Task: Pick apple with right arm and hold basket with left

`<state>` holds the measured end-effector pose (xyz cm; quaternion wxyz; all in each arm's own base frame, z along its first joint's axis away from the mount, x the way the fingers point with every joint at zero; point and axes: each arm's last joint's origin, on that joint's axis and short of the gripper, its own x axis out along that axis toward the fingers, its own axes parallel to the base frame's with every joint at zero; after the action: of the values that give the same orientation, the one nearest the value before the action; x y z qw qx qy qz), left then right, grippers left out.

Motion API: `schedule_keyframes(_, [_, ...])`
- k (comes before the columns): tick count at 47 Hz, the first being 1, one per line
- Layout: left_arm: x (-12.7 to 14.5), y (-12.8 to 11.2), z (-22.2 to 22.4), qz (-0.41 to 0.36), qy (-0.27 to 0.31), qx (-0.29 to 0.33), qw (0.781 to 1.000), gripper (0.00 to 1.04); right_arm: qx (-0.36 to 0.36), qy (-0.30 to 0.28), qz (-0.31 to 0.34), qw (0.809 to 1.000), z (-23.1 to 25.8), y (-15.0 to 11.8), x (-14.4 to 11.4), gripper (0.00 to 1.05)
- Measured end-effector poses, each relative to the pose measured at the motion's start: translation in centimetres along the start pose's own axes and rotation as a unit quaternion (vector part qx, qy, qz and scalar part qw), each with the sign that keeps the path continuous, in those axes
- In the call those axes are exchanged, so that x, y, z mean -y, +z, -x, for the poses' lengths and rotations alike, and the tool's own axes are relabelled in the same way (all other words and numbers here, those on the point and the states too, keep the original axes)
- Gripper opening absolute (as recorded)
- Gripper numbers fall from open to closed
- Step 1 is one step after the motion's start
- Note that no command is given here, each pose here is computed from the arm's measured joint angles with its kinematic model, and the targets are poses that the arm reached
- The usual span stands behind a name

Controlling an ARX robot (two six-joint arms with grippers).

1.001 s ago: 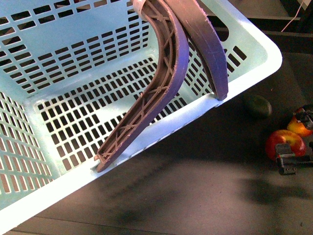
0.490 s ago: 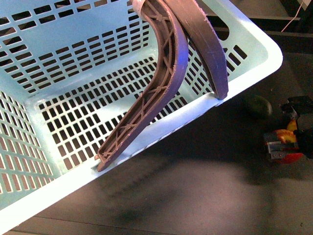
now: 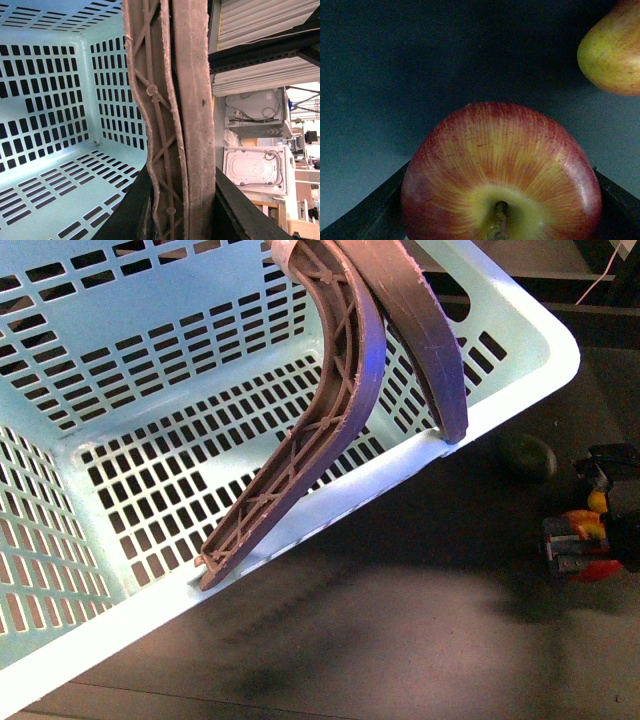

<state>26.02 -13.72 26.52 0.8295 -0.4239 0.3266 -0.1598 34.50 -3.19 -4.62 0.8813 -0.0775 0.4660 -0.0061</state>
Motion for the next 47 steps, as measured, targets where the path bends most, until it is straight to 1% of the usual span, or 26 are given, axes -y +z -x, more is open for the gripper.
schedule_keyframes(5, [0.0,0.0,0.0,0.0,0.0,0.0,1.0,0.21,0.049,0.028,-0.004,0.998,3.7,0.6,-0.3,0.82])
schedule_keyframes(9, [0.0,0.0,0.0,0.0,0.0,0.0,1.0,0.21,0.1,0.027,-0.009,0.995,6.8,2.1,-0.2,0.82])
schedule_keyframes(12, [0.0,0.0,0.0,0.0,-0.001,-0.002,1.0,0.21,0.148,0.018,-0.017,0.989,10.3,3.7,0.0,0.82])
schedule_keyframes(17, [0.0,0.0,0.0,0.0,-0.001,-0.001,1.0,0.21,0.194,0.02,-0.03,0.98,13.9,5.1,0.2,0.82])
schedule_keyframes(20, [0.0,0.0,0.0,0.0,0.0,0.0,1.0,0.21,0.236,0.022,-0.041,0.971,17.2,6.3,0.2,0.82])
schedule_keyframes(24, [0.0,0.0,0.0,0.0,0.0,0.0,1.0,0.21,0.308,0.03,-0.045,0.95,22.1,8.0,-0.4,0.82])
schedule_keyframes(27, [0.0,0.0,0.0,0.0,-0.001,-0.001,1.0,0.21,0.36,0.051,-0.041,0.931,25.7,9.0,-1.4,0.82])
schedule_keyframes(31, [0.0,0.0,0.0,0.0,-0.001,-0.002,1.0,0.21,0.392,0.077,-0.034,0.916,28.2,9.5,-2.9,0.82])
schedule_keyframes(37, [0.0,0.0,0.0,0.0,0.0,0.0,1.0,0.21,0.405,0.1,-0.026,0.908,29.6,9.6,-4.7,0.82])
schedule_keyframes(40, [0.0,0.0,0.0,0.0,0.0,0.0,1.0,0.21,0.406,0.118,-0.019,0.906,30.0,9.5,-6.1,0.82])
schedule_keyframes(43, [0.0,0.0,0.0,0.0,0.0,0.0,1.0,0.21,0.406,0.144,-0.01,0.903,30.4,9.3,-8.1,0.82])
schedule_keyframes(47, [0.0,0.0,0.0,0.0,-0.001,-0.001,1.0,0.21,0.405,0.154,0.002,0.901,30.3,9.1,-10.1,0.82])
